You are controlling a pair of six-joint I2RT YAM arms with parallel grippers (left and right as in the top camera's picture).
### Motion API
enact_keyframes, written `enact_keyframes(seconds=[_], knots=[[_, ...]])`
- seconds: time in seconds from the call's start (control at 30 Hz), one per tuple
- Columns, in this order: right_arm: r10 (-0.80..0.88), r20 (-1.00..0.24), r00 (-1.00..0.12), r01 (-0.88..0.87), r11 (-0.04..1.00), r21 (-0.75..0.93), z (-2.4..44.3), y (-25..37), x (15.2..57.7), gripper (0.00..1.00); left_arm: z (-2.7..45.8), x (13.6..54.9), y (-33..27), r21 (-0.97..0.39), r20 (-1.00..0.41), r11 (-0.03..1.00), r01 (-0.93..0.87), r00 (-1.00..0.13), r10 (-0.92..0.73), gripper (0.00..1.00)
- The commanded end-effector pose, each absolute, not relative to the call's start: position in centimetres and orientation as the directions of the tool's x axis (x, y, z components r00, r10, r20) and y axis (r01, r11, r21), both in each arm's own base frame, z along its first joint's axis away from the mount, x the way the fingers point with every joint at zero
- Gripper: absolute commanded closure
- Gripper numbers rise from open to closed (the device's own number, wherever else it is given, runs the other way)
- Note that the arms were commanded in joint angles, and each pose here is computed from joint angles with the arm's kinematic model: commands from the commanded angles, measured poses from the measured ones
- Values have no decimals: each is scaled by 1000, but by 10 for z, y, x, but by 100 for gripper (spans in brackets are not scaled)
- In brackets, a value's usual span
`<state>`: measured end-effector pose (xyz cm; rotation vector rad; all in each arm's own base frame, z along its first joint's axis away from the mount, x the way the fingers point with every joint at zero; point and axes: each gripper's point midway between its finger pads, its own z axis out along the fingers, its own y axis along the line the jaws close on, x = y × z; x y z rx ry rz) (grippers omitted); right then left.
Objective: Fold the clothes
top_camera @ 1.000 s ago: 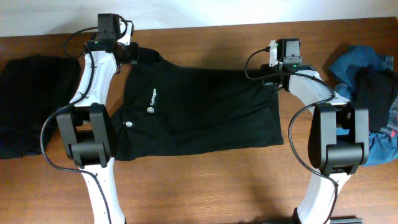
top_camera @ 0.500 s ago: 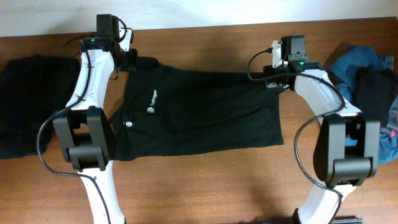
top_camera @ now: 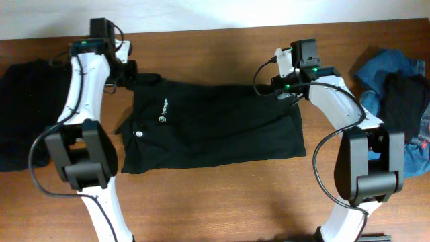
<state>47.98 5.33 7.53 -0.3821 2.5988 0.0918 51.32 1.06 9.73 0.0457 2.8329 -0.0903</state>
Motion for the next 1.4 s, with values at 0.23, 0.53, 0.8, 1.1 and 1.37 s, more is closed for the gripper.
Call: enact_keyframes(seconds=[0.23,0.53,0.8,1.1,1.37], knots=[[-268,-466,-843,-299,954,-8,83,51,469,96,134,485,-8,-194,-268,980,52,-963,-1,100],[-238,-395,-888,-267,963,21,75,49,452,96,128,461,-10,-205,-168,978,29,-986,-7,100],[-240,-296,-924,-264,964,42,66,48,427,96,126,443,-11,-213,-88,977,-6,-996,-26,100],[-241,-241,-940,-261,964,53,62,46,413,96,121,424,-11,-206,-2,977,-51,-999,-52,100],[-216,-196,-956,-233,970,67,60,46,402,96,97,401,-10,-191,103,977,-92,-992,-74,100]])
